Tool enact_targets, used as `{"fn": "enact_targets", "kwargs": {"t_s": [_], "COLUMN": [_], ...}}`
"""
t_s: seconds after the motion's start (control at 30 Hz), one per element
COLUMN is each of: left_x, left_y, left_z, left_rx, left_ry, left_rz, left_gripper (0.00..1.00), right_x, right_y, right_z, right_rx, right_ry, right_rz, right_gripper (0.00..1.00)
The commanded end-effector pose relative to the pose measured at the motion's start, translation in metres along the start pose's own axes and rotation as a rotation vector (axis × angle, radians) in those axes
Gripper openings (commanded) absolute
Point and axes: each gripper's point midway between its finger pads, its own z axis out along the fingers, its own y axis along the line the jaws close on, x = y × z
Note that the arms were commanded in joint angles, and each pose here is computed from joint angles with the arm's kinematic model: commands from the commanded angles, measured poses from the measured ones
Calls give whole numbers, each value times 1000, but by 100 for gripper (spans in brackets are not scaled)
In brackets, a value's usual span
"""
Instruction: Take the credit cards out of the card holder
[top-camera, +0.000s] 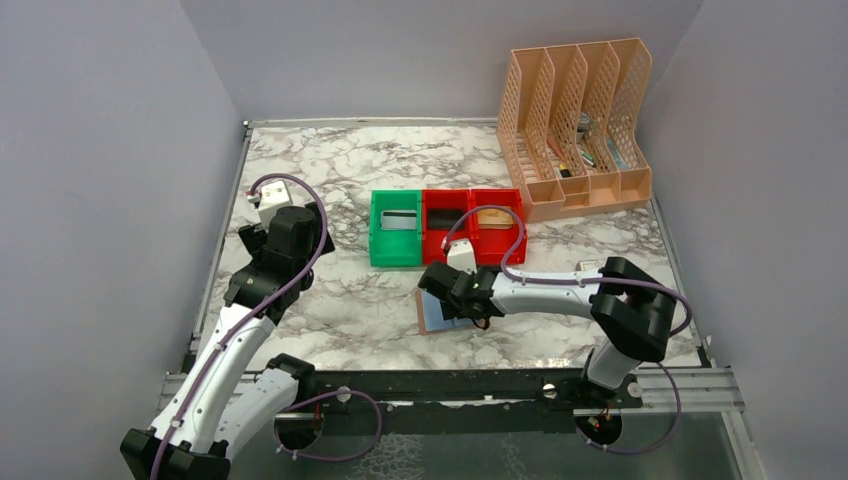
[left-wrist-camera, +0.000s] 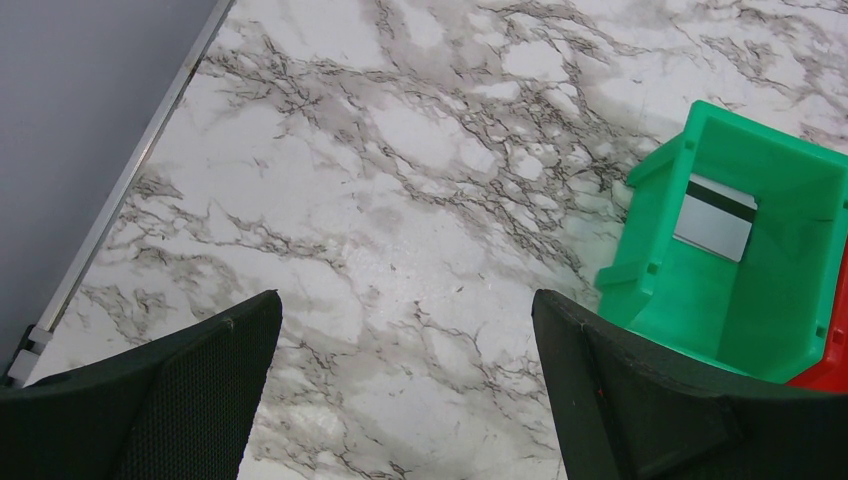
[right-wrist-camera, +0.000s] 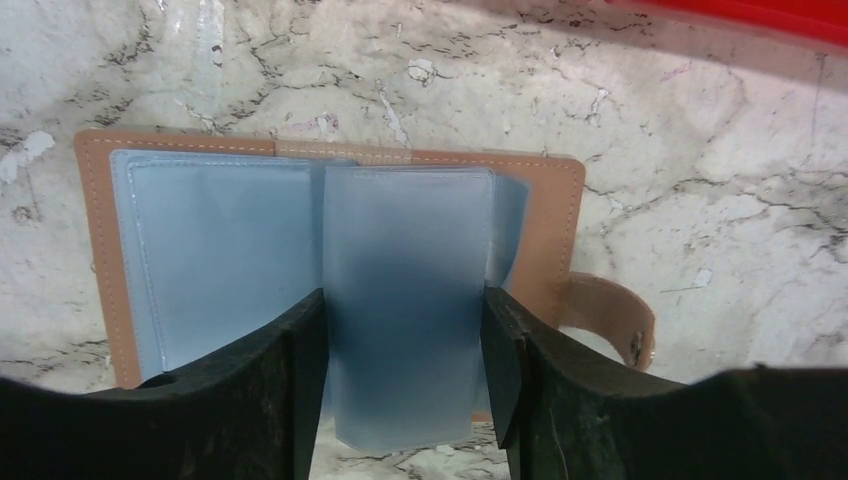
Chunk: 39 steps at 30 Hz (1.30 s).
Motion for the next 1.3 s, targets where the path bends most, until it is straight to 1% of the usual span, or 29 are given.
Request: {"fn": "enact_targets", "kwargs": {"t_s": [0.0, 0.03, 0.1, 0.2, 0.27, 0.33, 0.43, 0.53, 0.6, 0.67, 0.77, 0.8, 0.83, 0.93, 1.07, 1.17, 1.23, 1.27], "left_x": [4, 4, 4, 6, 6, 6, 6, -4, -17, -34, -64, -75, -83, -104, -112, -110, -107, -106], "left_y": [0, 0, -1, -3, -5, -6, -9, -16, -18, -21, -30, -32, -32, -32, -27, -22, -20, -19], "left_z": [2, 2, 2, 2, 3, 3, 5, 5, 4, 2, -8, -14, -19, -36, -50, -53, -54, -55], "left_rx": [6, 6, 9, 23, 31, 33, 39, 51, 37, 32, 51, 60, 63, 83, 104, 100, 97, 95], "left_ry": [14, 13, 14, 20, 23, 25, 29, 23, 17, 6, -1, -9, -14, -54, -89, -99, -98, -96], "left_rz": [8, 8, 8, 8, 9, 9, 18, 14, 21, 33, 39, 34, 30, -17, -72, -87, -89, -89], "left_gripper": [99, 99, 99, 99, 99, 99, 99, 99, 99, 99, 99, 99, 99, 99, 99, 99, 99, 99], "right_x": [-5, -13, -37, -79, -106, -133, -171, -197, -208, -216, -224, -224, -224, -222, -222, -222, -219, -218], "right_y": [-4, -1, 0, -10, -28, -54, -108, -157, -171, -174, -164, -161, -160, -157, -156, -160, -157, -159], "right_z": [-6, -14, -35, -71, -91, -101, -104, -124, -143, -162, -190, -198, -208, -223, -233, -232, -230, -228], "right_rx": [-1, -23, -64, -89, -77, -70, -86, -73, -49, -63, -158, -186, -209, -251, -268, -243, -253, -246], "right_ry": [-16, -38, -107, -259, -358, -436, -508, -591, -665, -730, -801, -816, -835, -868, -883, -877, -868, -870], "right_rz": [-17, -14, -5, 12, 35, 64, 149, 222, 209, 194, 143, 132, 124, 101, 71, 87, 49, 69], "right_gripper": [62, 68, 77, 84, 89, 90, 91, 90, 91, 91, 94, 98, 99, 100, 100, 100, 100, 100]}}
